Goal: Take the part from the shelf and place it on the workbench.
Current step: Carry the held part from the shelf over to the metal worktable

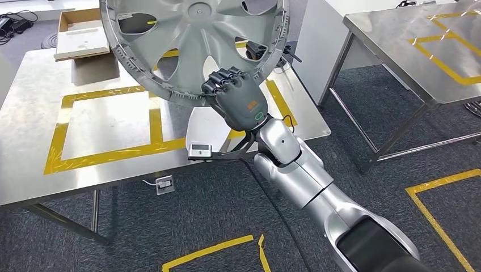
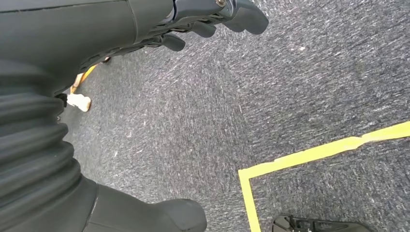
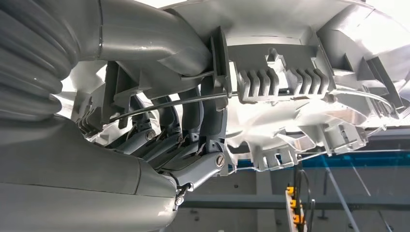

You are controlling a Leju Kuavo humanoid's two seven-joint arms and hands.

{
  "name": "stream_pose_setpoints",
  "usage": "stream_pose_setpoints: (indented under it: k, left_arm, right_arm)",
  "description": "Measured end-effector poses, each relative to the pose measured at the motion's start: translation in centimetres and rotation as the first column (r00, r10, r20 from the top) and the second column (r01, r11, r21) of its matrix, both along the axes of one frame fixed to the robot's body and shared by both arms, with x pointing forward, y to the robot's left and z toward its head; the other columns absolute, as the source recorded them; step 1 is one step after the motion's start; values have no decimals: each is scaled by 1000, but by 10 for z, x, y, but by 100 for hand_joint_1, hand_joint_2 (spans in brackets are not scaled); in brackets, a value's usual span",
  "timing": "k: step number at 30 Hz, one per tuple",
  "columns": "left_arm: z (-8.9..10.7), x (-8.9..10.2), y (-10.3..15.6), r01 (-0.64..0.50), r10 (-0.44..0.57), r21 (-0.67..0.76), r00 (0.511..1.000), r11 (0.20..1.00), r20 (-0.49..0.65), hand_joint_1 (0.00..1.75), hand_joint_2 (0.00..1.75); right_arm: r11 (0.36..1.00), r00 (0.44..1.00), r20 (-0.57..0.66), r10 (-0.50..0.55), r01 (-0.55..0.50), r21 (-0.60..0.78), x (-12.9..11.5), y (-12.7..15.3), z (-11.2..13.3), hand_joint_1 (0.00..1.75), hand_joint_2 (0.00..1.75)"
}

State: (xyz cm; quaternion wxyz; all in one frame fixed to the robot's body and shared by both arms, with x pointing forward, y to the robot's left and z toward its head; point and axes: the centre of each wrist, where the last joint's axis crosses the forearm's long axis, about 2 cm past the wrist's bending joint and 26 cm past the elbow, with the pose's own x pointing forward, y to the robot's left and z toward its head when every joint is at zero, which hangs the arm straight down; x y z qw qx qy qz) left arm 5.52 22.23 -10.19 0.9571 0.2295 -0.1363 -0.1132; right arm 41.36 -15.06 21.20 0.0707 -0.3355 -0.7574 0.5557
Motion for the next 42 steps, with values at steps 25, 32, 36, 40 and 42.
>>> stream_pose_setpoints:
  k: [25, 32, 36, 40, 42]
  left_arm:
    - [2, 10, -6, 33, -33, -6, 999, 999, 8, 0, 175]
    - [2, 10, -7, 32, -32, -8, 999, 999, 6, 0, 175]
    - [3, 11, -11, 40, -40, -16, 999, 999, 8, 0, 175]
    - [3, 10, -12, 51, -51, -21, 999, 998, 12, 0, 175]
    - [3, 10, -12, 55, -54, -21, 998, 998, 14, 0, 175]
  right_arm:
    - [1000, 999, -37, 31, -31, 7, 9, 18, 12, 175, 175]
    - [1000, 998, -59, 25, -25, -4, 11, 19, 9, 175, 175]
    - [1000, 998, -63, 27, -27, -6, 13, 20, 10, 175, 175]
    - [1000, 997, -72, 24, -24, -9, 15, 21, 9, 175, 175]
    - [1000, 996, -83, 19, -20, -12, 15, 21, 7, 175, 175]
